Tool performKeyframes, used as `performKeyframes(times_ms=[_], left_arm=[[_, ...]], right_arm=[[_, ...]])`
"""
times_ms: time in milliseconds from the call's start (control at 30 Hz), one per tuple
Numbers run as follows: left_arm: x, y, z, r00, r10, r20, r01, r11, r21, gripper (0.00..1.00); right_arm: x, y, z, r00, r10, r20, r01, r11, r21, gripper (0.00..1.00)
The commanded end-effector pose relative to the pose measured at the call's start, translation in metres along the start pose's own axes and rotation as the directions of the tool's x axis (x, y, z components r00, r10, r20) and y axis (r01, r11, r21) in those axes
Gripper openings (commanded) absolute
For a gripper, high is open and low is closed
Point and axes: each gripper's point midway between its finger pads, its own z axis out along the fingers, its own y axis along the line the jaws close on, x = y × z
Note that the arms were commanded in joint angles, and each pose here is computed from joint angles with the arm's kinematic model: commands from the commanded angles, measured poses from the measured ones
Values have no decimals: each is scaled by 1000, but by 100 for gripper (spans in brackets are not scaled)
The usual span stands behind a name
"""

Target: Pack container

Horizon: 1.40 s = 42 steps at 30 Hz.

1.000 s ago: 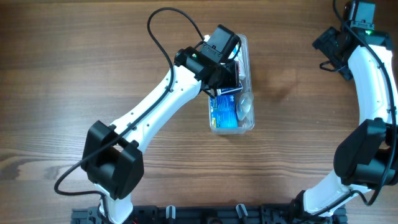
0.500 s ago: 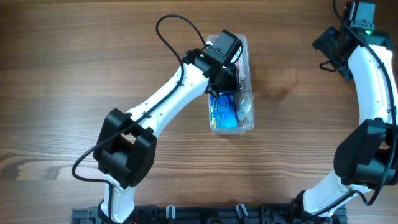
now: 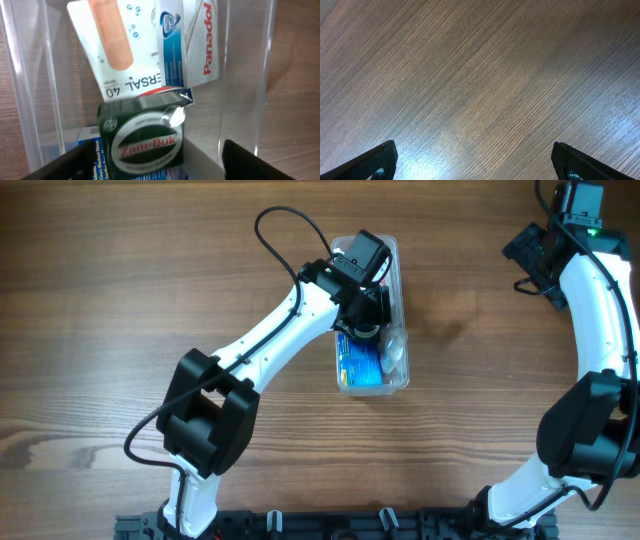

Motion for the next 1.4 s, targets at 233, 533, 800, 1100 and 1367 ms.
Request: performKeyframes(times_ms=[233,533,800,1100,1367], left_arm=[[-30,-3,-86,988,10,157,-18,999,50,100],[2,32,-214,977,14,211,-23,999,43,100],[63,42,-223,994,86,61,-83,995,-48,100],[84,49,-224,988,155,26,-149,978,-148,100],[94,58,-225,981,192,-28,-194,965,-177,100]], right_arm=[[1,-3,6,1000,12,-1,-12,1000,23,100],[1,-3,6,1000,12,-1,-12,1000,23,100],[1,-3,6,1000,12,-1,-12,1000,23,100],[1,-3,6,1000,12,-1,-12,1000,23,100],[1,-3,6,1000,12,-1,-12,1000,23,100]])
